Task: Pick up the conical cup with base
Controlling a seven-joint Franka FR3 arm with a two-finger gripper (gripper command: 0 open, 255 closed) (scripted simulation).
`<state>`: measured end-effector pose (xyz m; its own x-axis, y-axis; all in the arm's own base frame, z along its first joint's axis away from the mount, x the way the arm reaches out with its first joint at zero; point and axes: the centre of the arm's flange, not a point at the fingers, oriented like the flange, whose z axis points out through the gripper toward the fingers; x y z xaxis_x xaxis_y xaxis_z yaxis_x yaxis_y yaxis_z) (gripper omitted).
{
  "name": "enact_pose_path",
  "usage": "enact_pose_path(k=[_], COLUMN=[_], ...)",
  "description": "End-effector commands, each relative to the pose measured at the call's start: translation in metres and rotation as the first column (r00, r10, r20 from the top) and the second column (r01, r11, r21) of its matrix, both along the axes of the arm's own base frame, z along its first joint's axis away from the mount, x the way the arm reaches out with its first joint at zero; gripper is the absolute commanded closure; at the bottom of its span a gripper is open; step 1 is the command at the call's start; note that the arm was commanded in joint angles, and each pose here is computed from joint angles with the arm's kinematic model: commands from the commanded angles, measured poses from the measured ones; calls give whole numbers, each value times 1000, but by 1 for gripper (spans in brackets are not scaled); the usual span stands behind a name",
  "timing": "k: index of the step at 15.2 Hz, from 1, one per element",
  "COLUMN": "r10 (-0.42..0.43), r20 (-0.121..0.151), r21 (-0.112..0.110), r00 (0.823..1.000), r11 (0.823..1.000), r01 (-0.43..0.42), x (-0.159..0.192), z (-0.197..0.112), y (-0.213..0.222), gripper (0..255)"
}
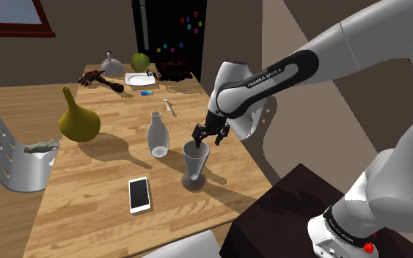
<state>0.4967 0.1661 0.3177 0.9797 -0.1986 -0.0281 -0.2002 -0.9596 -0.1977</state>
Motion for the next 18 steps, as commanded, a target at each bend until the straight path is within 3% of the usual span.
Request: enact_pose_path(k=[1,6,7,18], r10=[0,0,0,0], r20=[0,0,0,0], r21=[1,1,1,1], r00=[1000,1000,1000,1000], r11=[1000,1000,1000,1000], r01=[0,0,0,0], x=[0,0,2,0], z=[-11,-29,-30,-19], y=[0,0,1,0], gripper=[0,0,255,255])
